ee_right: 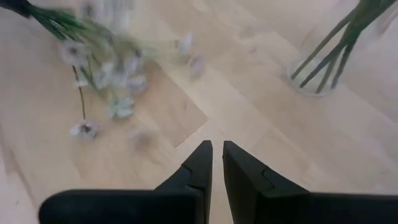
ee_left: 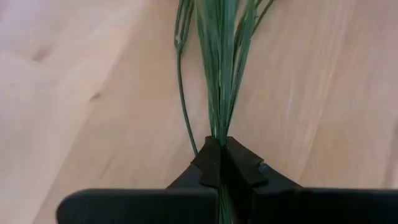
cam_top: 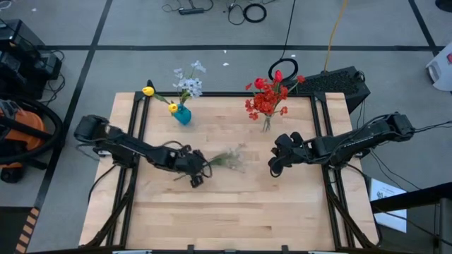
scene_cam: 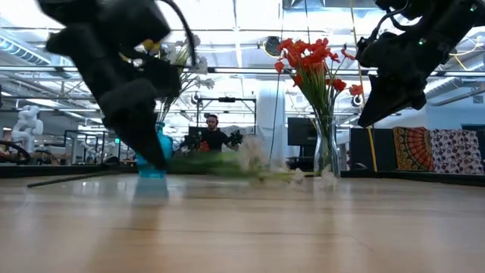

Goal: Sort flowers into vase by color
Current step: Put the white flowers into the blue vase

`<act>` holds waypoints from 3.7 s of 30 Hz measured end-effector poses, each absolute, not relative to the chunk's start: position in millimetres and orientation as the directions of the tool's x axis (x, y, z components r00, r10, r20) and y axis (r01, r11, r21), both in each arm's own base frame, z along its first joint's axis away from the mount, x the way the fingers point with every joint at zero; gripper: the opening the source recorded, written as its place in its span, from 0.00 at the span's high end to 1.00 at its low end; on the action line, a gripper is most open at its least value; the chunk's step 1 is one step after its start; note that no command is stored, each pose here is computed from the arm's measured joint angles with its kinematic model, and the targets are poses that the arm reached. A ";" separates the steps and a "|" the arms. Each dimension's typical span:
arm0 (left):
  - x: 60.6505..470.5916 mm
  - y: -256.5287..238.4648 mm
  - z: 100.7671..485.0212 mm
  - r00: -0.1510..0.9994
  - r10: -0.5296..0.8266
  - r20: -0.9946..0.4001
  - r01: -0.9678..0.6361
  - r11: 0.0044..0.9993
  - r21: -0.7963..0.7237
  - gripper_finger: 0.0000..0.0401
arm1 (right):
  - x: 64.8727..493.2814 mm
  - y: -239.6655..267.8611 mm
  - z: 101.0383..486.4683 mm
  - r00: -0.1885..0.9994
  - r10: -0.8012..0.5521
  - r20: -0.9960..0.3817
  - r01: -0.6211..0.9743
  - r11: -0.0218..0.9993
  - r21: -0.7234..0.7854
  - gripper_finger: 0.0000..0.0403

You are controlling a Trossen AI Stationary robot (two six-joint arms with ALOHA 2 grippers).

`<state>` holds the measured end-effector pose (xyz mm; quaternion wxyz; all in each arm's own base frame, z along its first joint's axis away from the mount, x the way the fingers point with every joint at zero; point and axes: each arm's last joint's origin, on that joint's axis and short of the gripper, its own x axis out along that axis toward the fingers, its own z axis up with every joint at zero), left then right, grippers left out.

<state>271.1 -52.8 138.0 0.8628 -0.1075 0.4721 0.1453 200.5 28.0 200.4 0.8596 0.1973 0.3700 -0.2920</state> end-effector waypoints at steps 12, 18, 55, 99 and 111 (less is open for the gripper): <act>196.4 -28.8 165.4 0.928 0.298 -0.221 -0.356 0.886 -0.297 0.98 | 199.9 26.6 200.7 0.547 -0.405 -0.733 0.659 0.748 0.079 0.92; 182.3 -24.6 190.5 0.935 0.324 0.145 -0.298 0.938 -0.179 0.98 | 200.1 26.2 200.8 0.546 -0.418 -0.726 0.664 0.744 0.072 0.92; 167.5 92.7 214.8 0.626 0.684 0.374 -0.777 0.586 0.230 0.98 | 226.9 30.3 173.0 0.518 -0.476 -0.710 0.636 0.770 -0.052 0.92; 149.0 91.5 150.3 0.656 0.741 0.141 -0.749 0.662 0.006 0.97 | 229.0 30.0 174.9 0.536 -0.493 -0.685 0.641 0.766 -0.050 0.92; 150.2 91.3 142.6 0.668 0.741 0.065 -0.743 0.669 0.009 0.81 | 229.0 30.1 174.9 0.536 -0.492 -0.686 0.640 0.767 -0.050 0.92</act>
